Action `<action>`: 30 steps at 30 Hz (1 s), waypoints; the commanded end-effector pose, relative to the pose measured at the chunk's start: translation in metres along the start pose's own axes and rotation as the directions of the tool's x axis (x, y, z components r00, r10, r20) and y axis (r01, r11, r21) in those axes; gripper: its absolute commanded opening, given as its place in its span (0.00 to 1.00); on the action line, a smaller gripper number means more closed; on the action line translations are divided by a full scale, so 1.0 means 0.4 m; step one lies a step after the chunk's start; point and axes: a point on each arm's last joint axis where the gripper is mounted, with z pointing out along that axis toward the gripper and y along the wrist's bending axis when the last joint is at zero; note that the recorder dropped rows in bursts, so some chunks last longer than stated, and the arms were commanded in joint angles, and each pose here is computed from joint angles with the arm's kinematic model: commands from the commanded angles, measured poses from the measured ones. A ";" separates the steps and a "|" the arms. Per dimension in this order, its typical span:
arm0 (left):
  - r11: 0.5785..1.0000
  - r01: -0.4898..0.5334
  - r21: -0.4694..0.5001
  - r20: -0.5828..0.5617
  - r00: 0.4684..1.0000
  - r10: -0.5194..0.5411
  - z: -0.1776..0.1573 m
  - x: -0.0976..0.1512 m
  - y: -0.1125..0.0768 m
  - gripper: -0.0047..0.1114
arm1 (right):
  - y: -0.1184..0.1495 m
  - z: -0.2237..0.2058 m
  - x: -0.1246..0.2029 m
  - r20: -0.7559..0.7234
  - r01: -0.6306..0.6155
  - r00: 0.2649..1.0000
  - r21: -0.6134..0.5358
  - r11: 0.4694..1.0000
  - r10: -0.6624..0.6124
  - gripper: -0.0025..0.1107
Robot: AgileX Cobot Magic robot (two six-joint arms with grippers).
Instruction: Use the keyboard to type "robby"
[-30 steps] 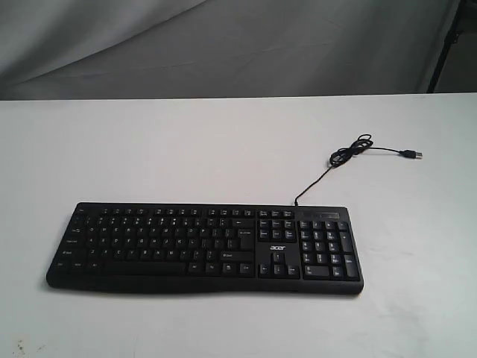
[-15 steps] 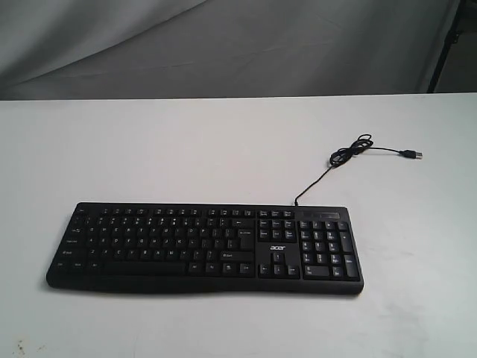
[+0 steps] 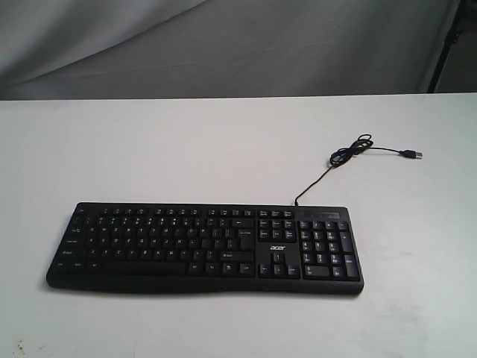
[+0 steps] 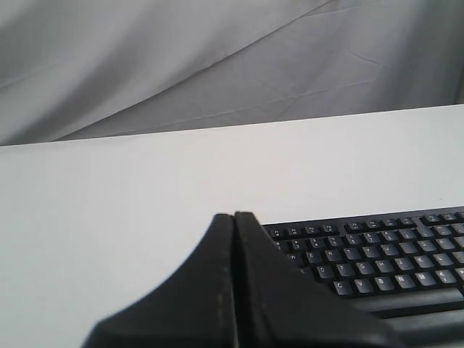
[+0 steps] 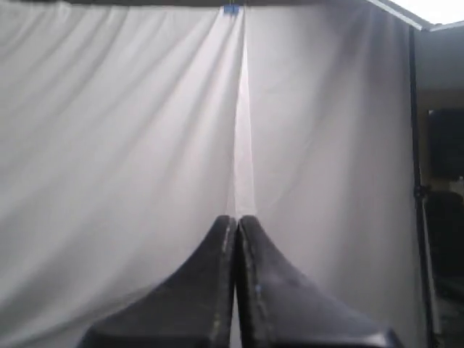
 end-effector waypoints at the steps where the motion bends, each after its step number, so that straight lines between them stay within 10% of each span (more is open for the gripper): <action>1: 1.000 -0.003 0.005 0.005 1.000 0.003 0.000 0.002 -0.001 0.04 | 0.002 -0.006 -0.044 0.184 -0.386 0.900 -0.087 0.919 0.395 0.02; 11: 1.000 -0.003 0.005 0.005 1.000 0.003 0.000 0.002 -0.001 0.04 | 0.010 -0.010 -0.059 0.220 -0.438 0.858 -0.161 0.885 0.464 0.02; 15: 1.000 -0.003 0.005 0.005 1.000 0.003 0.000 0.002 -0.001 0.04 | 0.021 -0.009 -0.051 0.129 -0.589 0.774 -0.213 0.780 0.620 0.02; 19: 1.000 -0.003 0.005 0.005 1.000 0.003 0.000 0.002 -0.001 0.04 | 0.071 0.028 -0.091 -0.064 -0.412 0.908 -0.319 0.854 0.414 0.02; 30: 1.000 -0.003 0.005 0.005 1.000 0.003 0.000 0.002 -0.001 0.04 | 0.150 0.333 -0.179 -0.596 -0.482 0.795 -0.510 0.713 0.112 0.02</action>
